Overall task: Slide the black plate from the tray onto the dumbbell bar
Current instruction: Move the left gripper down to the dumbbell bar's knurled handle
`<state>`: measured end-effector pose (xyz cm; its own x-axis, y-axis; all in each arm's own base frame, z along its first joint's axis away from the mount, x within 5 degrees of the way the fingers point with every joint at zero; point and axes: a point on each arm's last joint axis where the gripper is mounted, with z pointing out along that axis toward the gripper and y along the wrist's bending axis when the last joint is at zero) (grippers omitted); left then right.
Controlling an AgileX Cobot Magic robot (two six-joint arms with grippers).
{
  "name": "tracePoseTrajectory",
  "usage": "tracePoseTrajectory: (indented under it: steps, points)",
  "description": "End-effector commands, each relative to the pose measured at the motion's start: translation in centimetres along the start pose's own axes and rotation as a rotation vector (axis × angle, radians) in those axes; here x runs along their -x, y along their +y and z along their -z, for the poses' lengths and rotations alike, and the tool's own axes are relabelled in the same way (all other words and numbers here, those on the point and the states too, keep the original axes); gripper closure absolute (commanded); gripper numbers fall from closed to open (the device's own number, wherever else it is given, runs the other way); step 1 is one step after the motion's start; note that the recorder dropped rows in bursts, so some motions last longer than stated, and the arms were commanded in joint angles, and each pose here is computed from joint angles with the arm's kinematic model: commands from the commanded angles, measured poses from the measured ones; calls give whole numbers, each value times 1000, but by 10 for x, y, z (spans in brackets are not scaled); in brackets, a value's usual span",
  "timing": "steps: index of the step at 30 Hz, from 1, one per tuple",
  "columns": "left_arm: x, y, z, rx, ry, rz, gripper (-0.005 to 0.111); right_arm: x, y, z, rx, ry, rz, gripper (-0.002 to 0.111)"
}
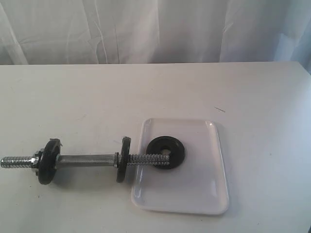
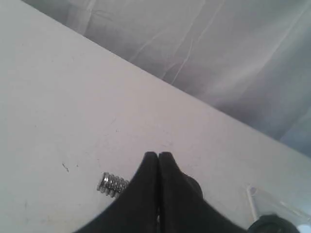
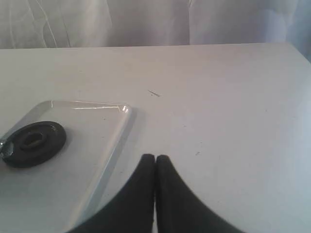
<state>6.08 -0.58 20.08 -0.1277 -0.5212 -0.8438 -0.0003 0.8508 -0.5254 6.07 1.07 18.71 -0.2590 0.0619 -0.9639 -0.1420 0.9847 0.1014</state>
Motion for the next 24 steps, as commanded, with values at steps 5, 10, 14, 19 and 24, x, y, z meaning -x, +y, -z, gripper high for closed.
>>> tracePoseTrajectory:
  steps: [5, 10, 14, 19, 24]
  points:
    - [95, -67, -28, -37, 235, -530, 107, 0, 0, 0, -5, -15, 7, 108]
    - [135, -139, -88, -651, 492, -903, 107, 0, 0, 0, -5, -15, 7, 108]
    - [135, -145, -136, -825, 607, -931, 96, 0, 0, 0, -5, -15, 7, 108]
    - [104, -148, -173, -968, 718, -972, 44, 0, 0, 0, -5, -15, 7, 108]
    - [60, -153, -201, -951, 815, -1132, 36, 0, 0, 0, -5, -15, 7, 108]
